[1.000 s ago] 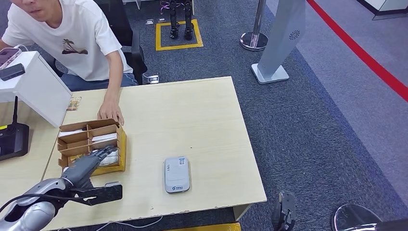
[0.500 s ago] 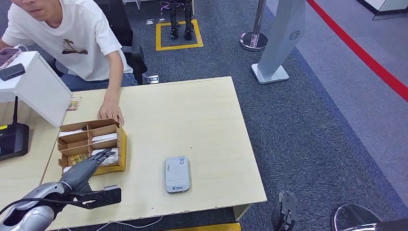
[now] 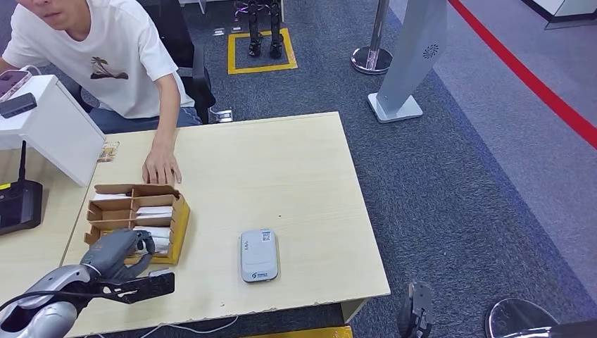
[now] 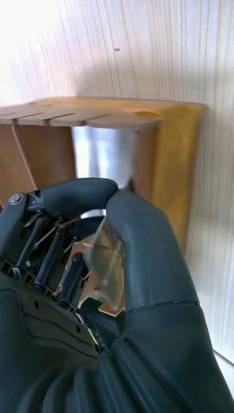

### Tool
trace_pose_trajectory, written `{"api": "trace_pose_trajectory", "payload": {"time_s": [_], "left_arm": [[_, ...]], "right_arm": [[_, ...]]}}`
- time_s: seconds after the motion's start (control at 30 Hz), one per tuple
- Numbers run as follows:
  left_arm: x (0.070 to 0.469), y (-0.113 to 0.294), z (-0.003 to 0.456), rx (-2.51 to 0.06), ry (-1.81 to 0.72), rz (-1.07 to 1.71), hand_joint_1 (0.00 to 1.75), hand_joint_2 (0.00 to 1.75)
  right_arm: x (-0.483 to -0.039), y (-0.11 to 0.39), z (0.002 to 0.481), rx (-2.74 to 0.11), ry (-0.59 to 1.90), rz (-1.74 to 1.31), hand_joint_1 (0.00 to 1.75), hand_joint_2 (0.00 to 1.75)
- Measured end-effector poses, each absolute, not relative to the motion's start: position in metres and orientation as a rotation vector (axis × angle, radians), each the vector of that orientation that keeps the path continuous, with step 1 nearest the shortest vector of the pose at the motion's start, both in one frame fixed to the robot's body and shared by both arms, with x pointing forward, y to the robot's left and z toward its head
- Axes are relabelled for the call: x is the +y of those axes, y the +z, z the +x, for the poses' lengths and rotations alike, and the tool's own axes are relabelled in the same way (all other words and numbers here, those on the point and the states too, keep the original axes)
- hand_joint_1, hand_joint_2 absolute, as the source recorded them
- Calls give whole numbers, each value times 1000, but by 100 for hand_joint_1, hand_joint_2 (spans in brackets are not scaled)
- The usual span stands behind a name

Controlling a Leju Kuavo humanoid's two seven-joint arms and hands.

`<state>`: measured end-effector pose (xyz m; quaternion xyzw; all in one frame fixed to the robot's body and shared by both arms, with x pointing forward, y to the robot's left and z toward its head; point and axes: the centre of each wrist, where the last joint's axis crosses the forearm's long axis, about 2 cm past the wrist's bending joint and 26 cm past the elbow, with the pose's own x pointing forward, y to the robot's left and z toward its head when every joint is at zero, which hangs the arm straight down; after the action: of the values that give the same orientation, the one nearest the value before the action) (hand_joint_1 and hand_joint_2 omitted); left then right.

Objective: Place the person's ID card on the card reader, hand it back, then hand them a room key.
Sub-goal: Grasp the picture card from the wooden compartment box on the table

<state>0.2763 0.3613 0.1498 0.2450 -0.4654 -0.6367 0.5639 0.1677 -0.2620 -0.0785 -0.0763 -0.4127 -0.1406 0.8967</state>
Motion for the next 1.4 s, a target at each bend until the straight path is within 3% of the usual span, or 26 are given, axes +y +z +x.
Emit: {"api": "trace_pose_trajectory", "payload": {"time_s": [1.4], "left_arm": [[351,152,276,-1194,-1441,602,175,175]], "right_arm": [[-262,-82,159,-861,-275,-144,0,0]]}}
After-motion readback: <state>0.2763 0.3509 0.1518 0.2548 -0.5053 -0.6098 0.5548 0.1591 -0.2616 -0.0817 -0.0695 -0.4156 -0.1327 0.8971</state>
